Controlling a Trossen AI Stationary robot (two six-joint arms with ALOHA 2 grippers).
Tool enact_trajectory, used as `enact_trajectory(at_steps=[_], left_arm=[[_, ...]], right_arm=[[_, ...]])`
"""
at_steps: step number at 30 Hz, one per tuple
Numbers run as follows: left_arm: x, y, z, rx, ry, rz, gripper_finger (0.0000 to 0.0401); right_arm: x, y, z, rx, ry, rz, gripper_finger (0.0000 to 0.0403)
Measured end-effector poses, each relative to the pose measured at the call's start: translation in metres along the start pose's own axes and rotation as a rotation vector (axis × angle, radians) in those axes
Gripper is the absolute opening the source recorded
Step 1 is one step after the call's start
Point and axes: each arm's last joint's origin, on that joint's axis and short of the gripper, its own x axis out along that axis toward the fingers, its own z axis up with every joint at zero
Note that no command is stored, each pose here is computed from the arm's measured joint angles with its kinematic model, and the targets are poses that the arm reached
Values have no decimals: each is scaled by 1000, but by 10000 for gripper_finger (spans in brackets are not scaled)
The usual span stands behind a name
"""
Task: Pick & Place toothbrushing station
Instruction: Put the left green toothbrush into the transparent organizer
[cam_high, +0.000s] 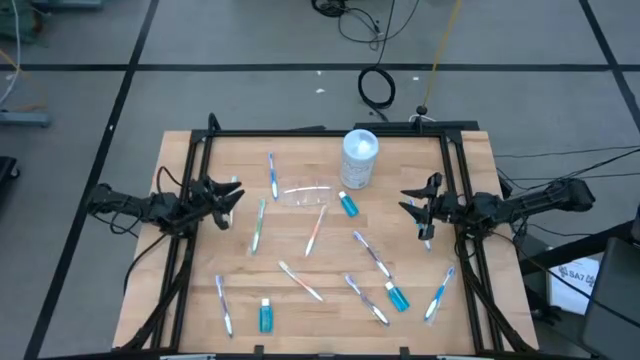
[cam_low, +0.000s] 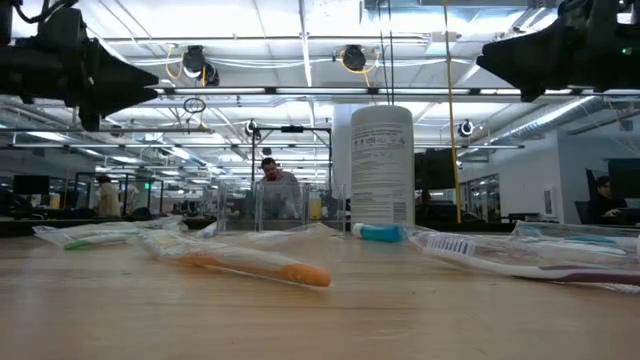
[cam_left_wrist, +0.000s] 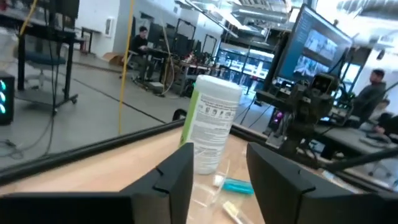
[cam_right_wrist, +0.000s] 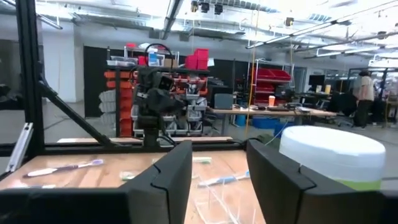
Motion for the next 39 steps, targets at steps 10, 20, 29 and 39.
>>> enact_trajectory(at_steps=[10, 20, 29, 39], left_arm=[[16, -4, 21, -1, 65, 4, 163], [42, -9, 37, 169, 255, 124, 163], [40, 19, -4, -121, 655, 573, 163], [42, 42, -26, -188, 807, 886, 163]], right_arm=[[17, -3, -7, 31, -14, -115, 161], [21, -7, -12, 57, 1, -153, 160], [21, -7, -13, 53, 15, -152, 160], [21, -7, -13, 52, 15, -152, 156]])
